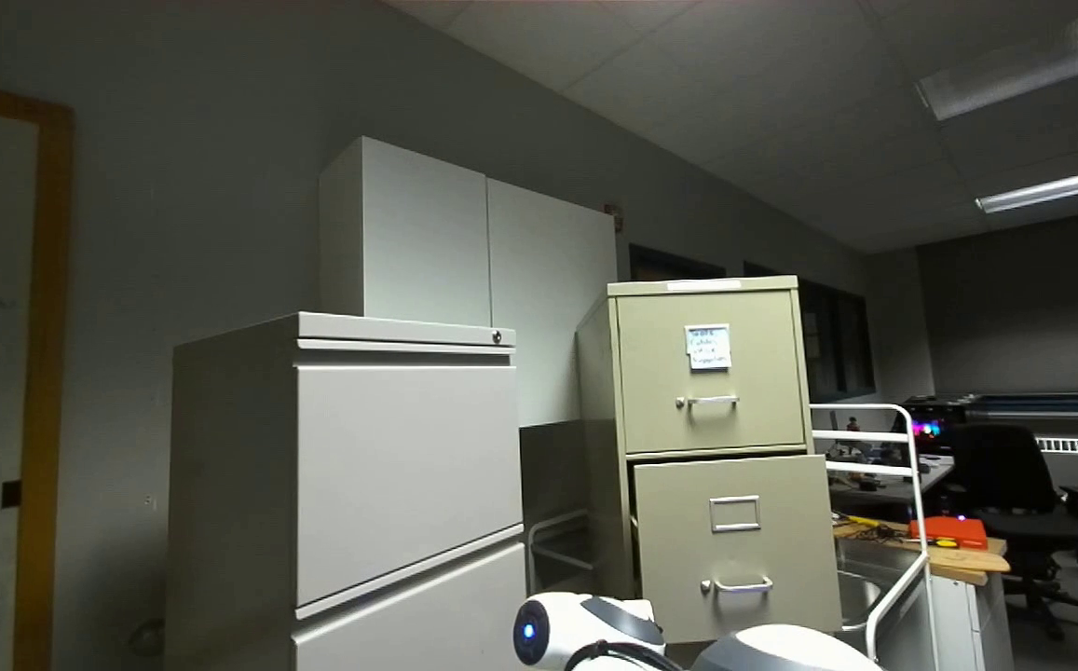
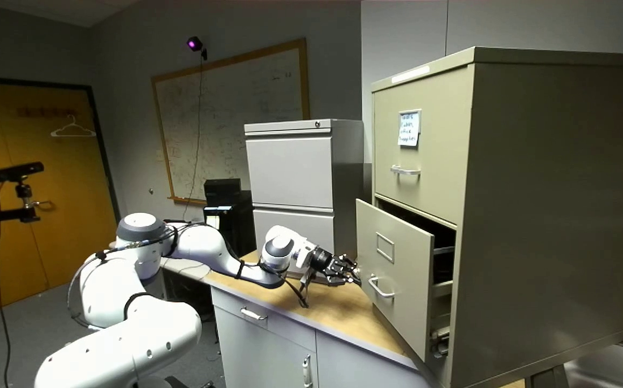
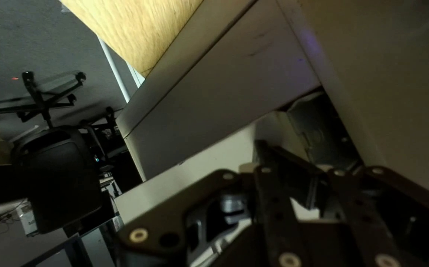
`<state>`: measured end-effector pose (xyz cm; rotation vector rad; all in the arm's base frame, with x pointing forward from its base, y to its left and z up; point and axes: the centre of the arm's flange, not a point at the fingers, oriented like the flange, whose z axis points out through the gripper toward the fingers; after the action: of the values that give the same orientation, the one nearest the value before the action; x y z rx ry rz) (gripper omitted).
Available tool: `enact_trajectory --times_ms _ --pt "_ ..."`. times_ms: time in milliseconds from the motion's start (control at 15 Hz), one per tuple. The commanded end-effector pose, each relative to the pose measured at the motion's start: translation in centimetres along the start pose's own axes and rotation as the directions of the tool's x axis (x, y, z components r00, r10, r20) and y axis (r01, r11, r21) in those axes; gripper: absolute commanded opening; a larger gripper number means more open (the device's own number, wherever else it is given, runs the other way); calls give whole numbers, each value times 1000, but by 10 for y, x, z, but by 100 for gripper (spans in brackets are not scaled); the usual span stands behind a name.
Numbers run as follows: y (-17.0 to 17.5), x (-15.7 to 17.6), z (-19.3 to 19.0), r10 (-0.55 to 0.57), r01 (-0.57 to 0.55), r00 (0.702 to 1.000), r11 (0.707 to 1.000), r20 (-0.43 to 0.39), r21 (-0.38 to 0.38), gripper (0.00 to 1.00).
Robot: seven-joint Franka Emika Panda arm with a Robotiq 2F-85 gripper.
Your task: Close the bottom drawer of the beige file cabinet
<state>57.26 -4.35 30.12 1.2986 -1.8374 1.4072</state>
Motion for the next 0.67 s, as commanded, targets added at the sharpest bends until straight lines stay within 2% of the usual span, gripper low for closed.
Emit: enact_trajectory --times_ms 0,200,267,400,600 --pt "-39 -1 11 5 -10 998 997 63 75 7" --pt "-38 -1 8 -10 -3 990 996 143 91 8" --pt "-42 31 -36 -11 -4 988 995 157 95 9" --pt "-39 61 -62 -19 -7 982 991 188 137 7" --pt "-49 121 -91 -14 -55 960 970 280 238 5"
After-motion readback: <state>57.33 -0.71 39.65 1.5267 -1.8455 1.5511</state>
